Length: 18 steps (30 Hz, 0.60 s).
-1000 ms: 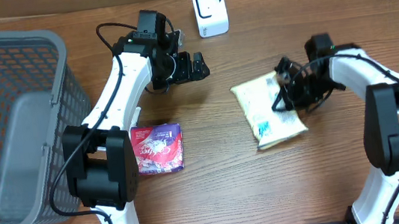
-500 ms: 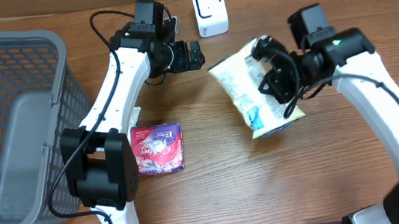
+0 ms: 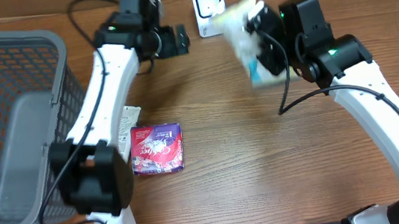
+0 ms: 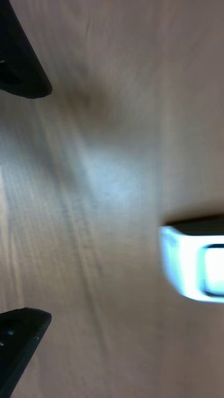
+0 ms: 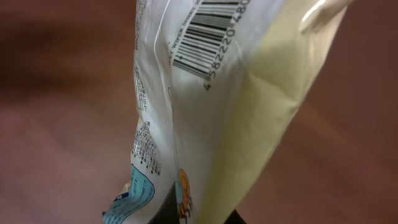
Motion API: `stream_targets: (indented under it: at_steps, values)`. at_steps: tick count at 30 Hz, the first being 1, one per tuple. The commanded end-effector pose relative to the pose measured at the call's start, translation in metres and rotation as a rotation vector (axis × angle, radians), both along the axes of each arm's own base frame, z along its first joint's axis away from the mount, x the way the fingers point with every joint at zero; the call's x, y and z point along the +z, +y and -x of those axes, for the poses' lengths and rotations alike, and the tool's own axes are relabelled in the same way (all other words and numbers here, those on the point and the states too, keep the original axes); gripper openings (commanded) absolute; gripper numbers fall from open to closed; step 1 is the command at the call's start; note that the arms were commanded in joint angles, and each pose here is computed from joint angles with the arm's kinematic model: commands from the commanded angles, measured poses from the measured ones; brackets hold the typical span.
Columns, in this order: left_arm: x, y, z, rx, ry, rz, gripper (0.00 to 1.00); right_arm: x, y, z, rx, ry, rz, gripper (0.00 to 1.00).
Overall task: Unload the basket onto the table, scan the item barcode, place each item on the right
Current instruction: 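Lift the wipes pack and hold its barcode against the white scanner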
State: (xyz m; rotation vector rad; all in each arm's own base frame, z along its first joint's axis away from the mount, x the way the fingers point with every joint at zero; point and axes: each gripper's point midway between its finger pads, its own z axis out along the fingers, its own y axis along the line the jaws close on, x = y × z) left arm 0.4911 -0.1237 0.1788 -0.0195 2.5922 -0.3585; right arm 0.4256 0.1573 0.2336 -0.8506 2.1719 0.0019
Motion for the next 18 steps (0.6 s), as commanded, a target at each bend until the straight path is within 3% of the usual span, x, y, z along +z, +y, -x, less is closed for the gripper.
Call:
stream_targets:
  at_steps: [1, 6, 11, 15, 18]
  values:
    - [0.09, 0.022, 0.001, 0.073, -0.214, -0.024, 1.0, 0.038, -0.026, -0.037, -0.187, -0.244, 0.179, 0.04]
    - [0.119, 0.029, 0.008, 0.097, -0.285, -0.034, 1.0, 0.039, -0.038, -0.09, -0.272, -0.439, 0.442, 0.04]
    - [0.119, 0.032, 0.013, 0.104, -0.274, -0.046, 1.0, 0.043, -0.047, -0.137, -0.337, -0.648, 0.776, 0.04]
    - [0.117, 0.033, 0.014, 0.104, -0.265, -0.048, 1.0, 0.041, -0.031, -0.159, -0.273, -0.807, 0.94, 0.04]
    - [0.116, 0.032, 0.015, 0.103, -0.256, -0.049, 1.0, 0.018, -0.017, -0.171, -0.153, -0.836, 1.063, 0.04]
